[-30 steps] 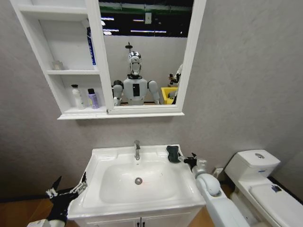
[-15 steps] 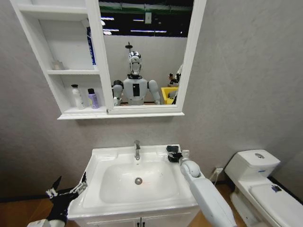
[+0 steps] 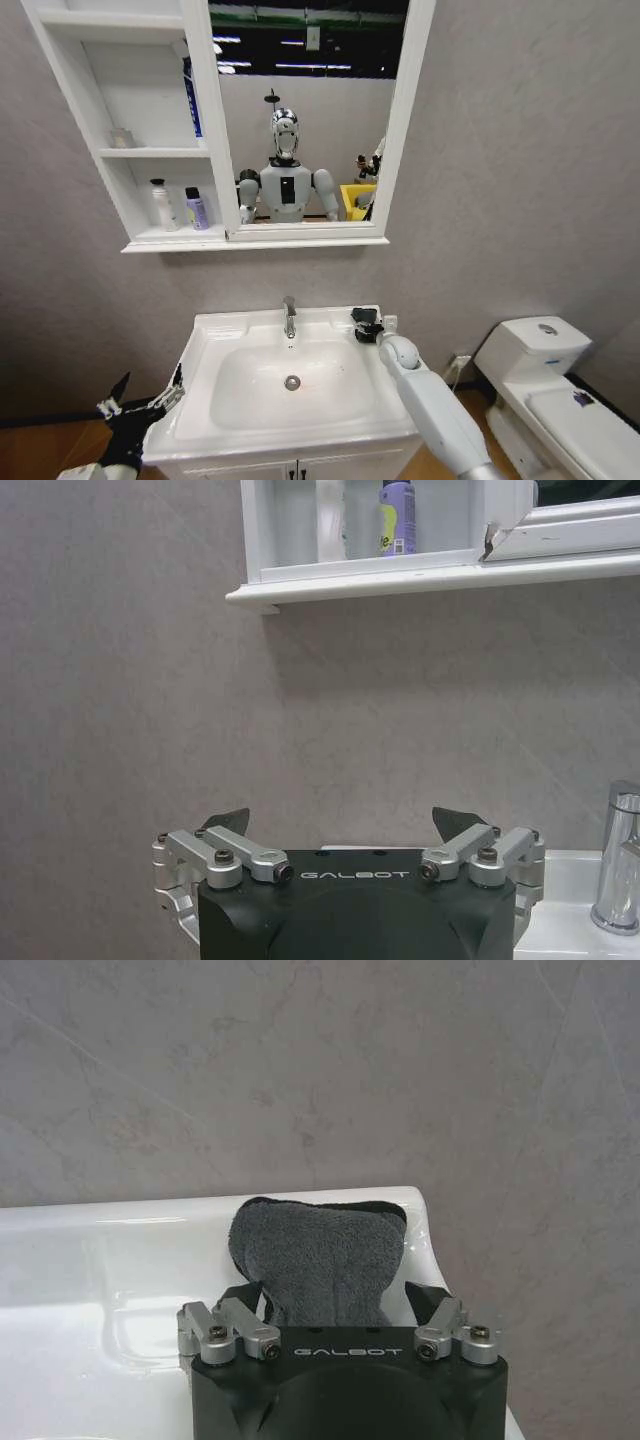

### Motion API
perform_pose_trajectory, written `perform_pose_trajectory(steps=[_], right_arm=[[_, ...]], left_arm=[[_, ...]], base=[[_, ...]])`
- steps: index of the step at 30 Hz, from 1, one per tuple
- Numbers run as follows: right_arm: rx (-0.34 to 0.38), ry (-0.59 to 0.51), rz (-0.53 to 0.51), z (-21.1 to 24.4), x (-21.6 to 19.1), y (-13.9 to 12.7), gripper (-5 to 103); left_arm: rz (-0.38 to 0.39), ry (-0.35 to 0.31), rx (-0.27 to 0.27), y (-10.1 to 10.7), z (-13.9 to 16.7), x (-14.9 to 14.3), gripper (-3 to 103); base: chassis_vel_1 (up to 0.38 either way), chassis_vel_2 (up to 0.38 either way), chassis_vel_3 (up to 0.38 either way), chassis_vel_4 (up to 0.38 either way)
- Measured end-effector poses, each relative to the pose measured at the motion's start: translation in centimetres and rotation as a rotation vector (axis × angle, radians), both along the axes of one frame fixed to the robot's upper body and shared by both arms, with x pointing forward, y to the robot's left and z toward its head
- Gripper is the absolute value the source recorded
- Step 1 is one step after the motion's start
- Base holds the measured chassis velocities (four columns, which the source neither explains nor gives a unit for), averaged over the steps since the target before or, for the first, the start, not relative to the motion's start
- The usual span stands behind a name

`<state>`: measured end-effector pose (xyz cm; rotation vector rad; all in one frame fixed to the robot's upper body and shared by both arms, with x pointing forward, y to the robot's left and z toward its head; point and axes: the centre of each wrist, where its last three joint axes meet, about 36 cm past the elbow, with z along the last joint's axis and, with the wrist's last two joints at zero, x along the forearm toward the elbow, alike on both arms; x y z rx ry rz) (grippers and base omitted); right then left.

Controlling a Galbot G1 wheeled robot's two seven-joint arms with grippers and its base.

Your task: Move facial cleanser and shampoo from washbasin to cabinet, then wipe washbasin with towel.

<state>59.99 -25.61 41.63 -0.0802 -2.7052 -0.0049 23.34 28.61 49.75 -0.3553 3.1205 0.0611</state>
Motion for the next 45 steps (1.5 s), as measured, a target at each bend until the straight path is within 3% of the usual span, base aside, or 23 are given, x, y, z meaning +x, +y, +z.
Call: perform_pose_trajectory(steps=[1, 4, 12, 15, 16, 18, 19, 26, 29, 32, 38, 45], right_arm=[[0.001, -0.003, -0.003, -0.2, 0.2, 0.0, 73], [0.001, -0.005, -0.006, -0.3, 0.3, -0.1, 68], [0.006, -0.001, -0.023, -0.8, 0.5, -0.5, 36], [0.008, -0.002, -0.021, -0.9, 0.4, -0.4, 30], [0.012, -0.004, -0.018, -0.8, 0.1, -0.3, 19], [0.017, -0.005, -0.019, -0.8, -0.1, -0.1, 19], [0.032, 0.001, -0.023, -0.7, -0.4, 0.2, 9], [0.098, 0.011, -0.026, 1.2, -2.4, 1.7, 4], [0.146, 0.017, -0.012, 3.0, -4.4, 3.6, 4], [0.226, 0.126, 0.031, 4.8, -8.7, 7.7, 4], [0.227, 0.280, 0.082, 2.9, -11.2, 8.7, 4], [0.202, 0.330, 0.067, 0.4, -10.5, 7.6, 4]], left_arm=[[0.000, 0.000, 0.000, 0.0, 0.0, 0.0, 100], [0.000, 0.000, 0.000, 0.0, 0.0, 0.0, 100], [0.000, 0.000, 0.000, 0.0, 0.0, 0.0, 100], [0.000, 0.000, 0.000, 0.0, 0.0, 0.0, 100], [0.000, 0.000, 0.000, 0.0, 0.0, 0.0, 100], [0.000, 0.000, 0.000, 0.0, 0.0, 0.0, 100], [0.000, 0.000, 0.000, 0.0, 0.0, 0.0, 100], [0.000, 0.000, 0.000, 0.0, 0.0, 0.0, 100], [0.000, 0.000, 0.000, 0.0, 0.0, 0.0, 100], [0.000, 0.000, 0.000, 0.0, 0.0, 0.0, 100], [0.000, 0.000, 0.000, 0.0, 0.0, 0.0, 100], [0.000, 0.000, 0.000, 0.0, 0.0, 0.0, 100]], base=[[0.000, 0.000, 0.000, 0.000], [0.000, 0.000, 0.000, 0.000], [0.000, 0.000, 0.000, 0.000], [0.000, 0.000, 0.000, 0.000], [0.000, 0.000, 0.000, 0.000], [0.000, 0.000, 0.000, 0.000], [0.000, 0.000, 0.000, 0.000], [0.000, 0.000, 0.000, 0.000], [0.000, 0.000, 0.000, 0.000], [0.000, 0.000, 0.000, 0.000], [0.000, 0.000, 0.000, 0.000], [0.000, 0.000, 0.000, 0.000]])
